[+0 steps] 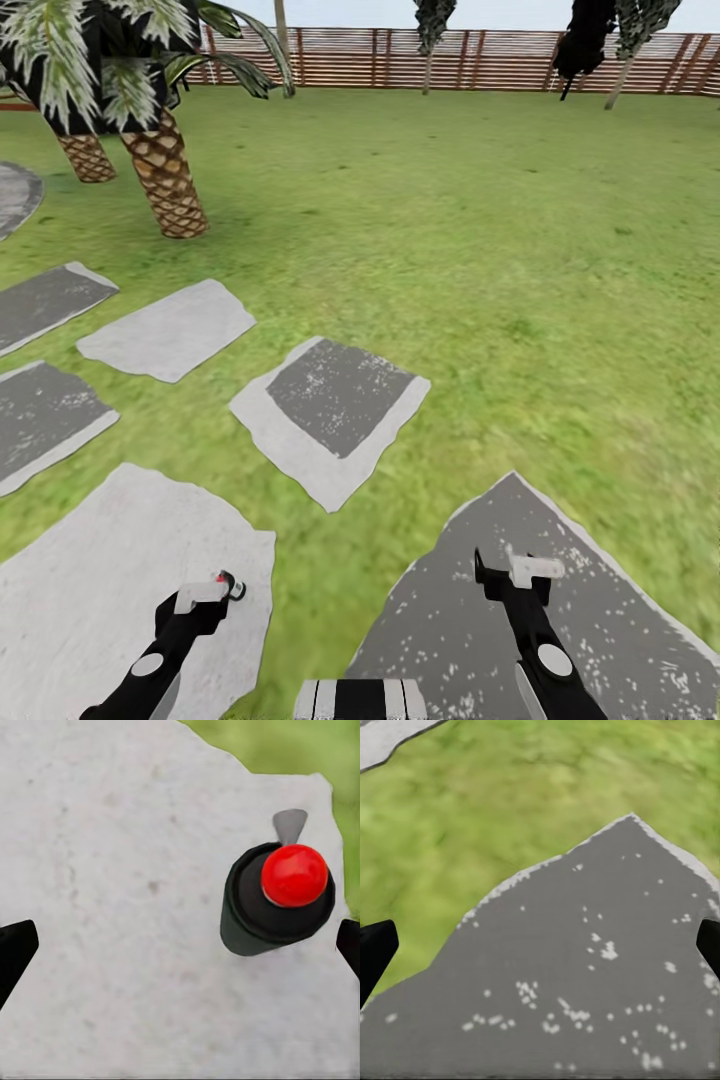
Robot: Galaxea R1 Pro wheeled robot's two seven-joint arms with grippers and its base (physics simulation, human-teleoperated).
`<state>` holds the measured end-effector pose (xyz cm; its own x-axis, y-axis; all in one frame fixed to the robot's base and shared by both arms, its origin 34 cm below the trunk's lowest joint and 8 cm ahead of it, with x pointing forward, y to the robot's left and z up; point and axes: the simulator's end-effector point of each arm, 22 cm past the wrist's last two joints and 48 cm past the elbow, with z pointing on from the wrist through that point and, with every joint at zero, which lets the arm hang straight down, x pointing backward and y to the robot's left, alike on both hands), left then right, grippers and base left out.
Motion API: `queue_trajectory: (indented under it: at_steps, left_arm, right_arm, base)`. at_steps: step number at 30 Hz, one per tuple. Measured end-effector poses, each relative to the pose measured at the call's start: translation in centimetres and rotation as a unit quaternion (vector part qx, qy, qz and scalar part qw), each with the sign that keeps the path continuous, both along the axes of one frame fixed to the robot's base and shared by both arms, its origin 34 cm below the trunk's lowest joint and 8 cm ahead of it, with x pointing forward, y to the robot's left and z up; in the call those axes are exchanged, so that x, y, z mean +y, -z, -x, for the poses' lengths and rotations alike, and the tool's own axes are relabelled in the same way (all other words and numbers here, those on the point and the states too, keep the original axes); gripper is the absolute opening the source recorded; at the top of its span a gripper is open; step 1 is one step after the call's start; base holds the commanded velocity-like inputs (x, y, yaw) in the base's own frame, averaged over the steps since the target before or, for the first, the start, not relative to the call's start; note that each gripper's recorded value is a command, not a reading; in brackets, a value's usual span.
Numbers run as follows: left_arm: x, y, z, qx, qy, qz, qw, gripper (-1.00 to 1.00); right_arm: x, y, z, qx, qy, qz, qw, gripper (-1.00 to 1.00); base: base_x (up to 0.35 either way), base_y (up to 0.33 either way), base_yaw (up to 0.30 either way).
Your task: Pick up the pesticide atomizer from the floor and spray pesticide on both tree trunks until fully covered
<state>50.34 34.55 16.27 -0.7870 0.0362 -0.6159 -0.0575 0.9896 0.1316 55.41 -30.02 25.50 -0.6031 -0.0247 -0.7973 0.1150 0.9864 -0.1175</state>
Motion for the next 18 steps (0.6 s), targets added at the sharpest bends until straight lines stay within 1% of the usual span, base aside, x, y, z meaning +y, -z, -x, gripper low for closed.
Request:
queue_trajectory:
  at_steps: [2,6,11,18]
  left_arm:
    - [0.0,0.46,0.35,0.005,0.0,0.0,1.0,1.0]
    - [-0.03,0.51,0.4,0.006,0.0,0.0,1.0,1.0]
    - [0.01,0.52,0.41,0.005,-0.002,0.0,1.0,1.0]
    - [0.04,0.52,0.42,0.005,-0.003,0.0,1.0,1.0]
  right_arm:
    - [-0.01,0.52,0.27,0.005,0.0,0.0,1.0,1.0]
    - [0.0,0.58,0.31,0.006,0.0,0.0,1.0,1.0]
    - [-0.01,0.58,0.3,0.006,0.0,0.0,1.0,1.0]
    - [0.0,0.59,0.31,0.006,0.0,0.0,1.0,1.0]
  base:
    - [0.0,0.0,0.0]
    - [0.031,-0.001,0.0]
    - [0.082,-0.09,0.0]
    - [0.009,-0.014,0.0]
